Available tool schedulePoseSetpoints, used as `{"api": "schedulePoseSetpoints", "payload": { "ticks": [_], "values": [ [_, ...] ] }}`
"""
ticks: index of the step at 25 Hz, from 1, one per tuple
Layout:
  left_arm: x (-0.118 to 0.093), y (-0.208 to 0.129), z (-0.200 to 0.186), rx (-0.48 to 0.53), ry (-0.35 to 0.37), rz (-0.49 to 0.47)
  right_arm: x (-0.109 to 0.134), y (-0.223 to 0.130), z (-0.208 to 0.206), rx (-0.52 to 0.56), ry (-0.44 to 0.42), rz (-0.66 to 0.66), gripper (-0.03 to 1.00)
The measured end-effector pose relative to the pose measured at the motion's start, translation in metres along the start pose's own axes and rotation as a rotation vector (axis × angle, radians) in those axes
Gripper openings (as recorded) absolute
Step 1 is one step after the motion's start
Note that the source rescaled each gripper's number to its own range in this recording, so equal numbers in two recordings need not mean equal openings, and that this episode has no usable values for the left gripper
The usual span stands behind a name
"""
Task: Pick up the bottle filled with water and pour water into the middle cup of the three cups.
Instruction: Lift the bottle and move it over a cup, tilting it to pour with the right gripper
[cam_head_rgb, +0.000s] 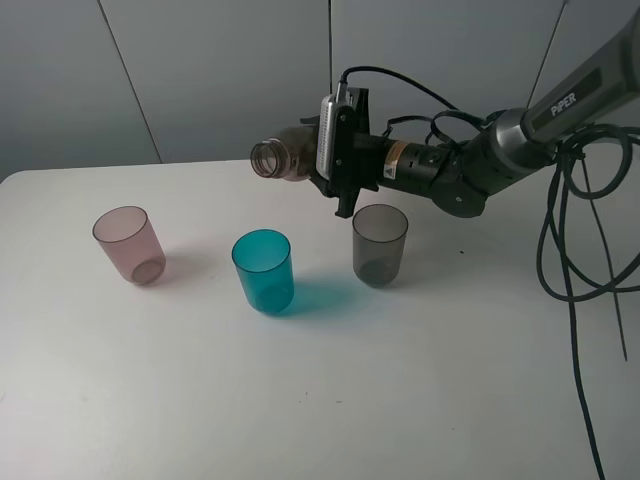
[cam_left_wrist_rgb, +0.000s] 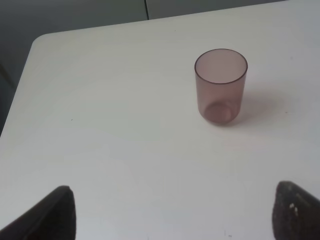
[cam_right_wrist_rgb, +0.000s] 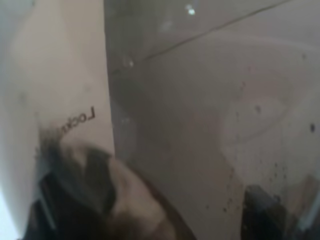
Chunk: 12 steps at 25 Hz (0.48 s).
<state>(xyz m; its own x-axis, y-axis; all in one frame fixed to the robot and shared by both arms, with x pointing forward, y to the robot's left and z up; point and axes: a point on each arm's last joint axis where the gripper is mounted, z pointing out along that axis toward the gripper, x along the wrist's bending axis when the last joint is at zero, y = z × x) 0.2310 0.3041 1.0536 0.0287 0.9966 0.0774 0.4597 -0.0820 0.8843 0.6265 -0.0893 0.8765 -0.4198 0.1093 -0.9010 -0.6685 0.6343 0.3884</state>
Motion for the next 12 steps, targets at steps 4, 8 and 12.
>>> {"api": "schedulePoseSetpoints", "payload": {
  "ticks": [4, 8, 12],
  "values": [
    [0.0, 0.0, 0.0, 0.0, 0.0, 0.0, 0.0008, 0.0009, 0.0, -0.01, 0.009, -0.074, 0.0],
    [0.0, 0.0, 0.0, 0.0, 0.0, 0.0, 0.0006, 0.0016, 0.0, -0.019, 0.006, -0.121, 0.0],
    [0.0, 0.0, 0.0, 0.0, 0.0, 0.0, -0.0005, 0.0031, -0.0001, -0.034, -0.008, -0.136, 0.0]
  ]
}}
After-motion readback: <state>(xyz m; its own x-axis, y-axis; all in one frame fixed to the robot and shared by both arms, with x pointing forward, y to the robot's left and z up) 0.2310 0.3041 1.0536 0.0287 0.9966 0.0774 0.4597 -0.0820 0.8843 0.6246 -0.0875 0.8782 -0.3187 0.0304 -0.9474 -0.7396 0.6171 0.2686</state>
